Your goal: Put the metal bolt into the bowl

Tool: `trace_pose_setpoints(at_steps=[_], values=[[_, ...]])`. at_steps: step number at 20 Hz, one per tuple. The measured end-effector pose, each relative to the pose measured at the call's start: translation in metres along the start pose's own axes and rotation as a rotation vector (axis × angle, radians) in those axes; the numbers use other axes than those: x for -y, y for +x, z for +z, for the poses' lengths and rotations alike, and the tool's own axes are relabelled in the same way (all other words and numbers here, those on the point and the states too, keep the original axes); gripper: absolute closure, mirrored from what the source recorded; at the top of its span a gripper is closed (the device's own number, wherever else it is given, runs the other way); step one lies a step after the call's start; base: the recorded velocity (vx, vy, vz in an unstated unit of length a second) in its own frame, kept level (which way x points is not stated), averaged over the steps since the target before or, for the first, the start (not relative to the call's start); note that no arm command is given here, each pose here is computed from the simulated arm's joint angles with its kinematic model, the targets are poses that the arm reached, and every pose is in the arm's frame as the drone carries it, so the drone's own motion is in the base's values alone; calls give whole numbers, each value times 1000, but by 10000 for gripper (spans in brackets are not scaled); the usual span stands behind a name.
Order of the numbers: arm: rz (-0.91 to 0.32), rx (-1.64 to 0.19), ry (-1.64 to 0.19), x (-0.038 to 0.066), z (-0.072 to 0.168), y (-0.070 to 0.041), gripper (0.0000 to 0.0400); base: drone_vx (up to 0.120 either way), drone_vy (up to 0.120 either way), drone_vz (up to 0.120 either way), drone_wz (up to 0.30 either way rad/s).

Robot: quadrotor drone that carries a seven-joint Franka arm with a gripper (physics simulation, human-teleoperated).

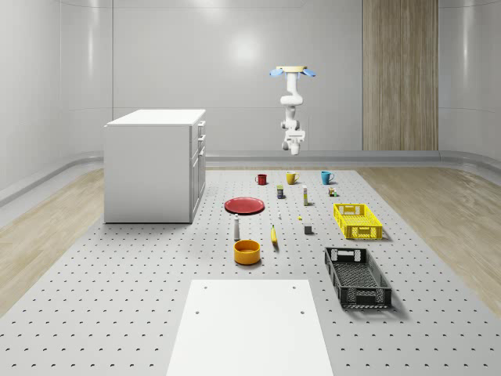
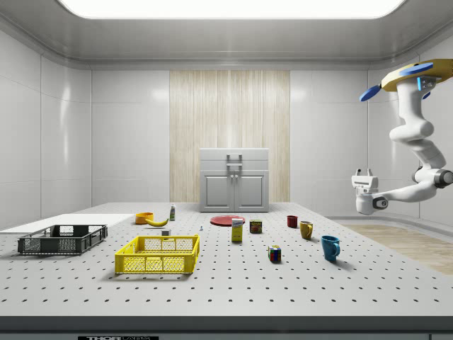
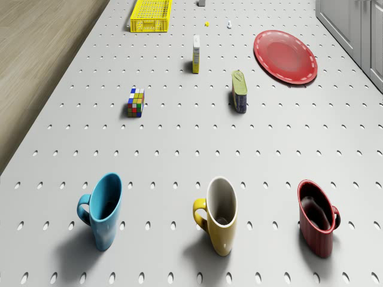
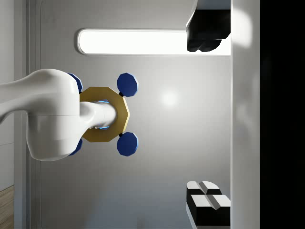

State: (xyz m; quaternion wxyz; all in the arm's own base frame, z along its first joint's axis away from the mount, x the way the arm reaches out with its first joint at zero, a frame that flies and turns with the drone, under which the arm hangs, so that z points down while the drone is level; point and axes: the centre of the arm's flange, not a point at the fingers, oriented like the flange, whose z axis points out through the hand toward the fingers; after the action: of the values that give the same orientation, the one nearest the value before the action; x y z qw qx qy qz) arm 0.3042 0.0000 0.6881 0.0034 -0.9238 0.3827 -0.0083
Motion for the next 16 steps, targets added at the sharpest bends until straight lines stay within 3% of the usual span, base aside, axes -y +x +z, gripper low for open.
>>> trace_pose_setpoints(at_steps=[11, 16], values=[[0, -6, 6, 0, -3, 0, 0, 0, -120, 0, 0], [0, -10, 8, 0, -3, -1, 0, 112, -120, 0, 0]])
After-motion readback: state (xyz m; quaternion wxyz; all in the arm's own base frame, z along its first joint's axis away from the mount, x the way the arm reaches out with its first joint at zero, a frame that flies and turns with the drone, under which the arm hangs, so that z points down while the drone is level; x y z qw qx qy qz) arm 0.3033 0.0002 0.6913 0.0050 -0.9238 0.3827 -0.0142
